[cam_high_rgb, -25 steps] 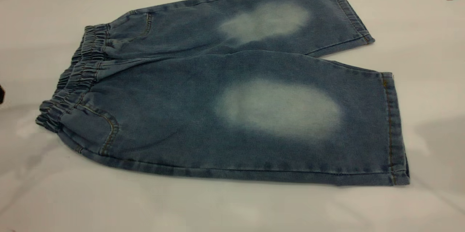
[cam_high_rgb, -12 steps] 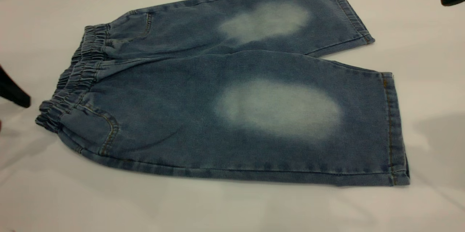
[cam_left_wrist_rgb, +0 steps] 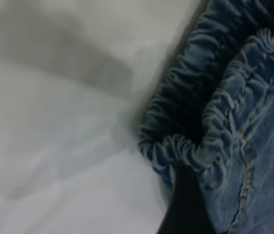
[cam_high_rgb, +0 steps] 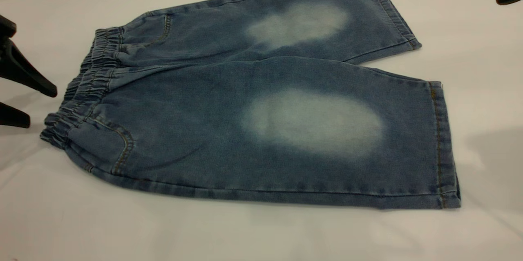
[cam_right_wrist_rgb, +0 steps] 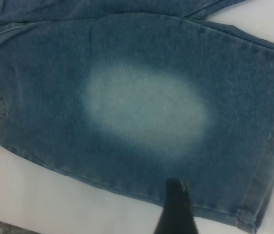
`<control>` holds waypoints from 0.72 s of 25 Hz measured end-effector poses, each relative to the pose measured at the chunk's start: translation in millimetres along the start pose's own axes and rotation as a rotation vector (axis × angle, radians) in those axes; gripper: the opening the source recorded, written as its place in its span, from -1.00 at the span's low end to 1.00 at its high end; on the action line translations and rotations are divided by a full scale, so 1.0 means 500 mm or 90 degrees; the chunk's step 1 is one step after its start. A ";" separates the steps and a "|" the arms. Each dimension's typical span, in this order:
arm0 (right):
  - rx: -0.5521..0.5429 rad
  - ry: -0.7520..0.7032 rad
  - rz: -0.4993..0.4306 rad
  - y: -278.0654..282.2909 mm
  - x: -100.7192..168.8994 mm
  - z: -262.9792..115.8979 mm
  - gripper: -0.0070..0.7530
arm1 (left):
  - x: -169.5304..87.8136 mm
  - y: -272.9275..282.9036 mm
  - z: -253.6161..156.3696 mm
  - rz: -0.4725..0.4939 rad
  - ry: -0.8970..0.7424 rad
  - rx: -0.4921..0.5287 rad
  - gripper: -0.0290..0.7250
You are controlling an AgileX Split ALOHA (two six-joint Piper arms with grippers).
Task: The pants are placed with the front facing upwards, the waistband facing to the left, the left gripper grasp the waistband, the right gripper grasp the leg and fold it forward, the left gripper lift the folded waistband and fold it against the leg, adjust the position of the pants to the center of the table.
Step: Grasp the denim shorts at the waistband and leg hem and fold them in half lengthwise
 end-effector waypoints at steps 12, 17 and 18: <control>-0.004 0.000 -0.001 0.000 0.000 0.002 0.23 | 0.039 -0.033 -0.017 0.042 0.002 0.059 0.32; -0.004 -0.001 -0.001 0.000 0.000 0.002 0.23 | 0.047 -0.048 -0.016 0.038 0.012 0.056 0.32; -0.004 -0.001 -0.001 0.000 0.000 0.002 0.23 | 0.047 -0.051 -0.017 0.035 0.015 0.056 0.32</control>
Point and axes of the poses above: a point on each arm's last joint axis where the gripper is mounted, y pointing back along that axis away from the gripper, x along the wrist's bending axis when the last joint is at zero, z = x × y, the point moved 4 cm from there along -y, pointing out along that axis toward the gripper, and after that the axes turned 15 degrees about -y, right-handed, at the moved point
